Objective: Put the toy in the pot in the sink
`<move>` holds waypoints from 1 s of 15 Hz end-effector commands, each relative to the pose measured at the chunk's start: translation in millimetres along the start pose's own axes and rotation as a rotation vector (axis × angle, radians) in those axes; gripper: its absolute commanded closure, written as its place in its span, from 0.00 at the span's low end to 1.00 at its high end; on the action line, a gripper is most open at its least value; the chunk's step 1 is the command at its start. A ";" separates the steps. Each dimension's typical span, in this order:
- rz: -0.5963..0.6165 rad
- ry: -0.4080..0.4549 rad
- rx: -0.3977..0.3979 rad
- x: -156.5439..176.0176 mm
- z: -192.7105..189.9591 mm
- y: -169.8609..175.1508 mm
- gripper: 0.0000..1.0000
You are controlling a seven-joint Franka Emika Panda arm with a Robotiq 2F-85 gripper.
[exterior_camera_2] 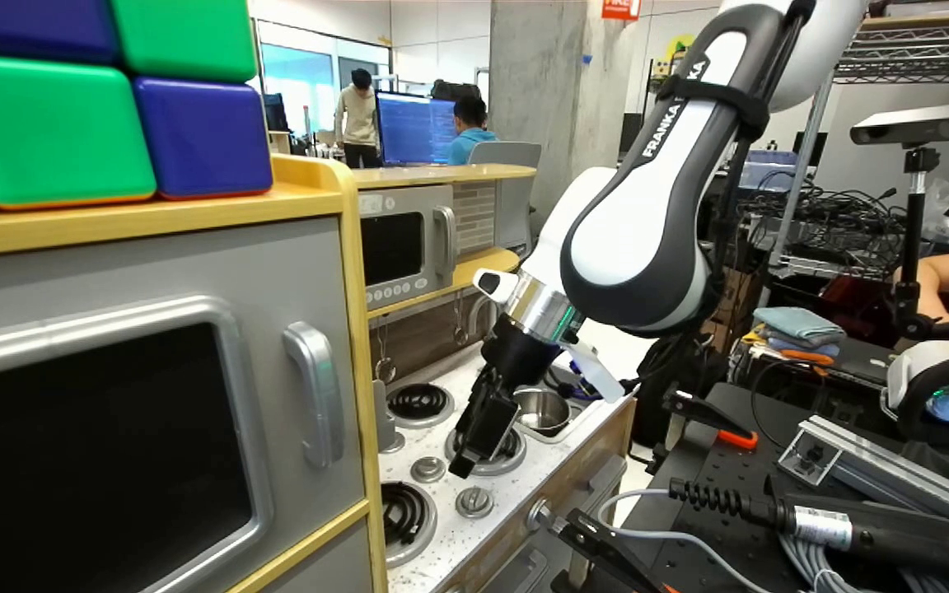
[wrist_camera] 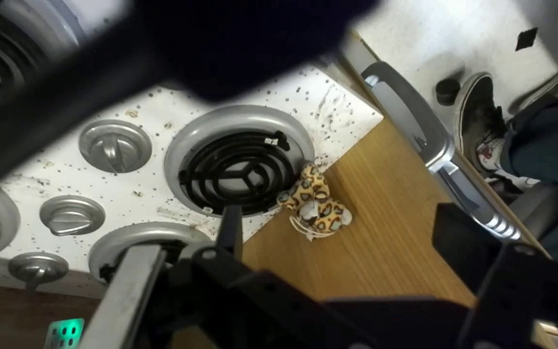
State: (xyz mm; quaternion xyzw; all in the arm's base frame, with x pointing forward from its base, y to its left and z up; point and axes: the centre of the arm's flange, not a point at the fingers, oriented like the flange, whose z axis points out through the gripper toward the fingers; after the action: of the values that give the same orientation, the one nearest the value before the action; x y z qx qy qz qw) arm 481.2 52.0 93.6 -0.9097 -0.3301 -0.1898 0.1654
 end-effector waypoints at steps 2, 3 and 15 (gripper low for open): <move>-0.018 0.125 0.046 -9.4 36.4 31.3 0.00; -0.018 0.135 0.050 -10.5 41.8 35.8 0.00; 0.009 0.195 0.136 -19.9 99.4 42.7 0.00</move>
State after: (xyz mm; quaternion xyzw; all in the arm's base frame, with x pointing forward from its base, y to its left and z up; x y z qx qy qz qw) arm 512.4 48.4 2.7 -0.8866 -0.3101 -0.2441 0.2413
